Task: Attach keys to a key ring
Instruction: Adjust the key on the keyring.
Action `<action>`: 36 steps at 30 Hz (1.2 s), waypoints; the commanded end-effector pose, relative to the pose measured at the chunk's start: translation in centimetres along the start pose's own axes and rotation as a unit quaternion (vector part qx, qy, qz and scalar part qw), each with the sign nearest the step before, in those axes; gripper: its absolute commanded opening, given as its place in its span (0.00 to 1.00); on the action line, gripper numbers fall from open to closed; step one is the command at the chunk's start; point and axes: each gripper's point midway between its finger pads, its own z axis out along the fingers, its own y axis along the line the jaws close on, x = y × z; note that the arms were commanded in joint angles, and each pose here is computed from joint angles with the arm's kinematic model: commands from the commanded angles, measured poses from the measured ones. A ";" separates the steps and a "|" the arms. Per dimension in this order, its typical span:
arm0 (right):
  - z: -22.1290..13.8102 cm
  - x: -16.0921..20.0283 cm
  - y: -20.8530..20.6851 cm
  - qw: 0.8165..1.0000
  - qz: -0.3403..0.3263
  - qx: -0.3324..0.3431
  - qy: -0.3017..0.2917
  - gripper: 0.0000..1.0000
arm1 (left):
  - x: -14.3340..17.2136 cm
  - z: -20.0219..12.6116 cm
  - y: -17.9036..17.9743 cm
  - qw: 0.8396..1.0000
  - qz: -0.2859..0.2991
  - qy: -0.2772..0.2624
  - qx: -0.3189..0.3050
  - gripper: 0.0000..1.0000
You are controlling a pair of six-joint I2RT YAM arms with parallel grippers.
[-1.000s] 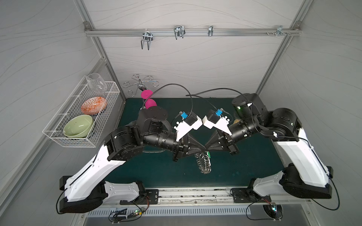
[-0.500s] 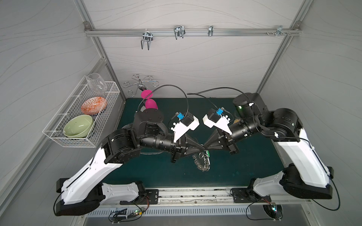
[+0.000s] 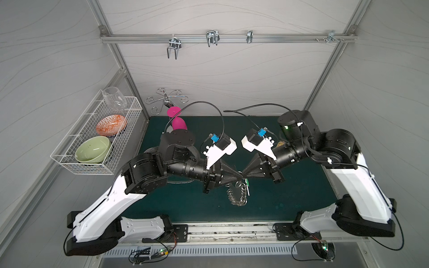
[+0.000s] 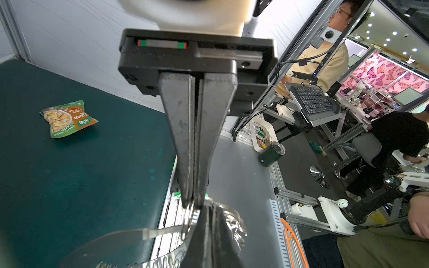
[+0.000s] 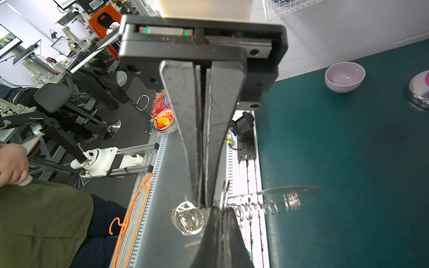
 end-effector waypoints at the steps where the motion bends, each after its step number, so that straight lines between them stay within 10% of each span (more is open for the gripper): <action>1: -1.2 -0.7 1.1 0.999 -0.027 0.005 -0.025 0.00 | -1.5 -0.8 -0.5 0.999 0.022 -0.035 -0.004 0.32; 7: -2.5 -0.7 0.4 0.998 -0.028 0.032 -0.040 0.00 | -1.7 -2.3 -0.4 0.997 0.035 -0.063 -0.031 0.65; 11: -2.9 -0.7 0.5 0.998 -0.026 0.031 -0.044 0.00 | -1.7 -3.1 -0.1 0.995 0.037 -0.075 -0.051 0.67; 30: -1.5 -2.3 1.6 0.997 -0.003 -0.040 -0.060 0.00 | -2.6 -2.1 -0.2 0.995 0.035 -0.085 -0.034 0.37; 36: -1.5 -2.1 1.7 0.997 -0.004 -0.039 -0.060 0.00 | -2.7 -2.3 -0.7 0.996 0.027 -0.087 -0.020 0.12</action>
